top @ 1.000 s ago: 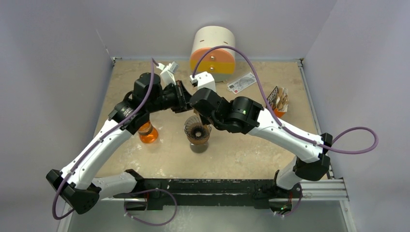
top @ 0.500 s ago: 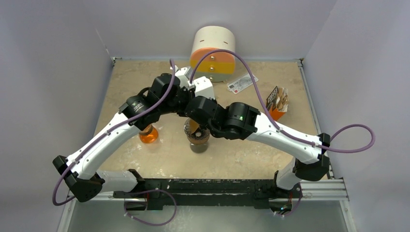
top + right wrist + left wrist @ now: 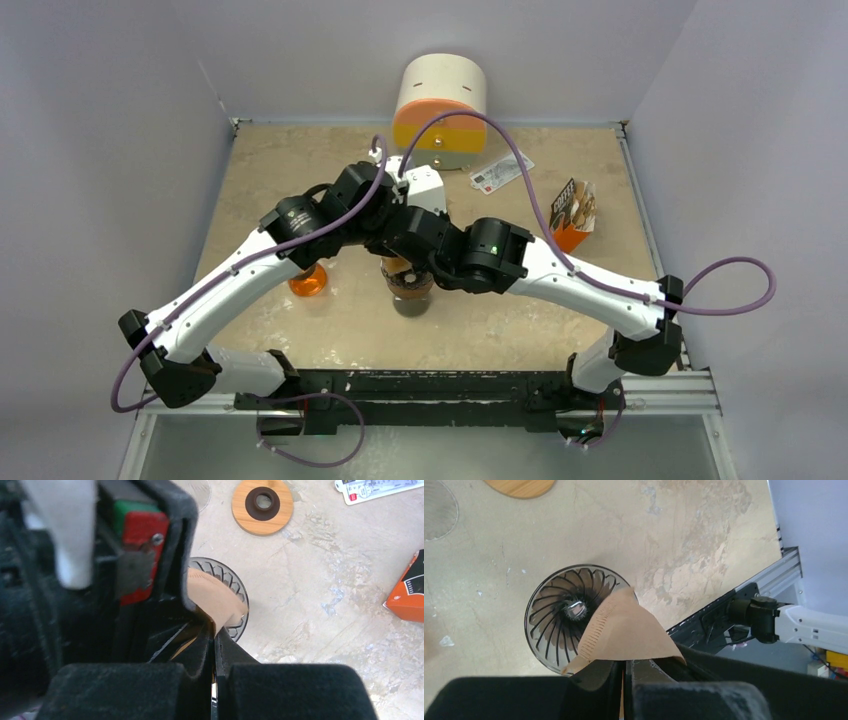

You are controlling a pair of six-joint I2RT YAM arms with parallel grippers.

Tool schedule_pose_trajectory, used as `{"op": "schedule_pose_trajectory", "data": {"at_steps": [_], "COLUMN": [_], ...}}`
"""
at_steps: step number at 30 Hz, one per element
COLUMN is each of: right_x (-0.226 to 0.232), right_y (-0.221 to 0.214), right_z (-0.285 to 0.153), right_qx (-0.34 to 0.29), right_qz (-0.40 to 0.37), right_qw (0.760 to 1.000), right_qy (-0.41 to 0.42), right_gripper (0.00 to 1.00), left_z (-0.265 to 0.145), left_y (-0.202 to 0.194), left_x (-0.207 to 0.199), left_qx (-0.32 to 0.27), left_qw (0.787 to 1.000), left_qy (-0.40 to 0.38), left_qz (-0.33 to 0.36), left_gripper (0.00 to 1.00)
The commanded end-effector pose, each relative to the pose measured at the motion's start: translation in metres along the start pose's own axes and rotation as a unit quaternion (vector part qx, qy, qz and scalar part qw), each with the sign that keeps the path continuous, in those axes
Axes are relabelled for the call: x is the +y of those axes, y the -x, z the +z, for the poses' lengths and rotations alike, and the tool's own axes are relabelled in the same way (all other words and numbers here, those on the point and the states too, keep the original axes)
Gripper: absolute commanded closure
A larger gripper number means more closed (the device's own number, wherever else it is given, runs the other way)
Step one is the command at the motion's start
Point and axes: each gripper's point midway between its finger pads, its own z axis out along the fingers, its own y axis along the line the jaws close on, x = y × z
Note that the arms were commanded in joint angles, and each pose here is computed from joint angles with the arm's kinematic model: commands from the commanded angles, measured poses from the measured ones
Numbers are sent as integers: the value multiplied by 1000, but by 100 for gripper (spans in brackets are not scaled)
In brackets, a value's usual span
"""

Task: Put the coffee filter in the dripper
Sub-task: Place the coffee filter in the coffee dripper.

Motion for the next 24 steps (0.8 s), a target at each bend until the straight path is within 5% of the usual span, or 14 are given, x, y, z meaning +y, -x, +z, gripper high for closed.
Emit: {"op": "schedule_pose_trajectory", "data": {"at_steps": [1,24], "right_x": [-5,18], "right_y": [12,2], "right_z": [-11,-19], "right_qx": [-27,-14], "right_qz": [45,129], "right_qw": [999,988], "right_qy": [10,89], "right_gripper": [100,100], "left_z": [-14,-8], "left_y": [-1,6], "left_x": [3,2], "left_qx": [1,-27], "left_qw": [1000,999], "left_qy": [18,24], "left_qz": [23,8], "left_gripper": [100,100]}}
